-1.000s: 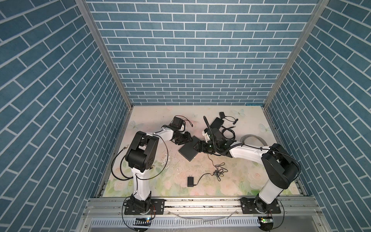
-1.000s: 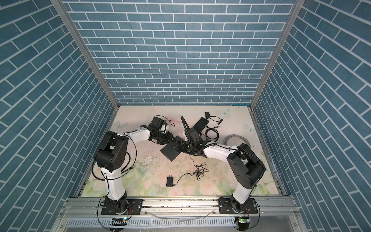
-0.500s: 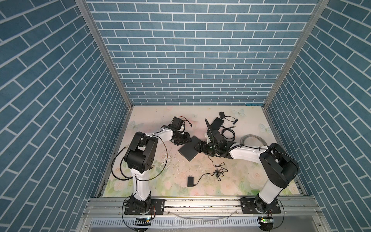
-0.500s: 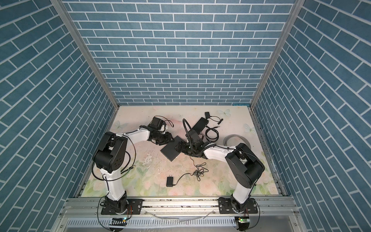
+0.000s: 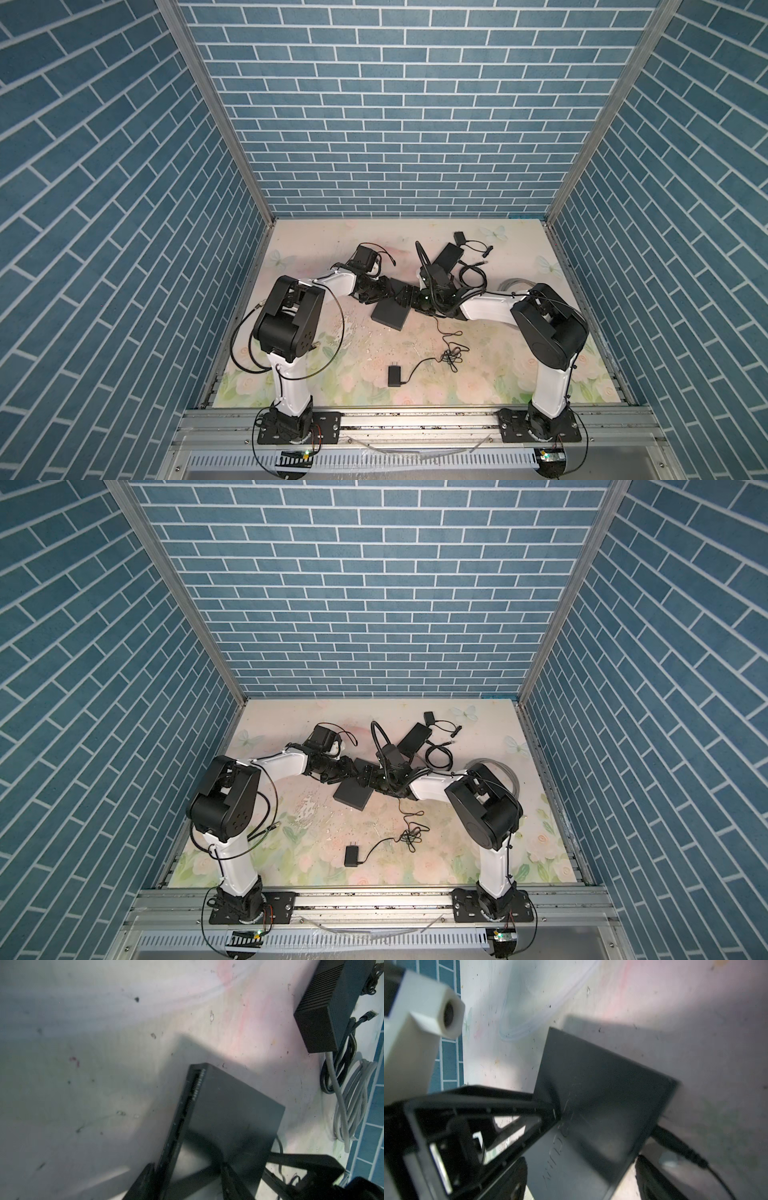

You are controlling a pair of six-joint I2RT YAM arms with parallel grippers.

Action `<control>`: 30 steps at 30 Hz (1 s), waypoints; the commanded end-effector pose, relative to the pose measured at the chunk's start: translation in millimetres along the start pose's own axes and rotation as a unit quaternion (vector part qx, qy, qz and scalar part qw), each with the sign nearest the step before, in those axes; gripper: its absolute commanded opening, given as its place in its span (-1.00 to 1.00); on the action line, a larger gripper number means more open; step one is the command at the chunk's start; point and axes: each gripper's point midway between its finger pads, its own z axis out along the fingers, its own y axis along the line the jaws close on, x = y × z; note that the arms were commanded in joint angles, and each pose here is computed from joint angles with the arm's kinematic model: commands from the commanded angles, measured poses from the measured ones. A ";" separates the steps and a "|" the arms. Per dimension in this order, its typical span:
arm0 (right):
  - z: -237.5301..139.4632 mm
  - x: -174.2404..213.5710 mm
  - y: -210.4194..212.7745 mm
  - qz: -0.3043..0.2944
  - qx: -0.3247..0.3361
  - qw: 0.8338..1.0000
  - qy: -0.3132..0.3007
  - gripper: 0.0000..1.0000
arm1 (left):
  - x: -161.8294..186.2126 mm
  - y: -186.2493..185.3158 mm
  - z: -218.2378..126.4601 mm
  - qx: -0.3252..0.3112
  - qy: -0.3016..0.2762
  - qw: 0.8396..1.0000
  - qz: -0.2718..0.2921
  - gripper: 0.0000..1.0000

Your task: Insert the plug into the switch port

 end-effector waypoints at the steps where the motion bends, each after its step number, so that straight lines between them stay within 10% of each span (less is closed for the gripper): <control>1: 2.6 -28.4 18.9 -0.022 -0.023 0.999 -0.021 0.62 | 42.9 -6.7 7.3 0.008 0.055 0.998 -0.021 0.04; 30: -43.6 -26.9 -16.4 -0.042 -0.022 0.998 -0.028 0.57 | 3.2 25.9 24.4 -0.041 0.060 0.997 -0.038 0.05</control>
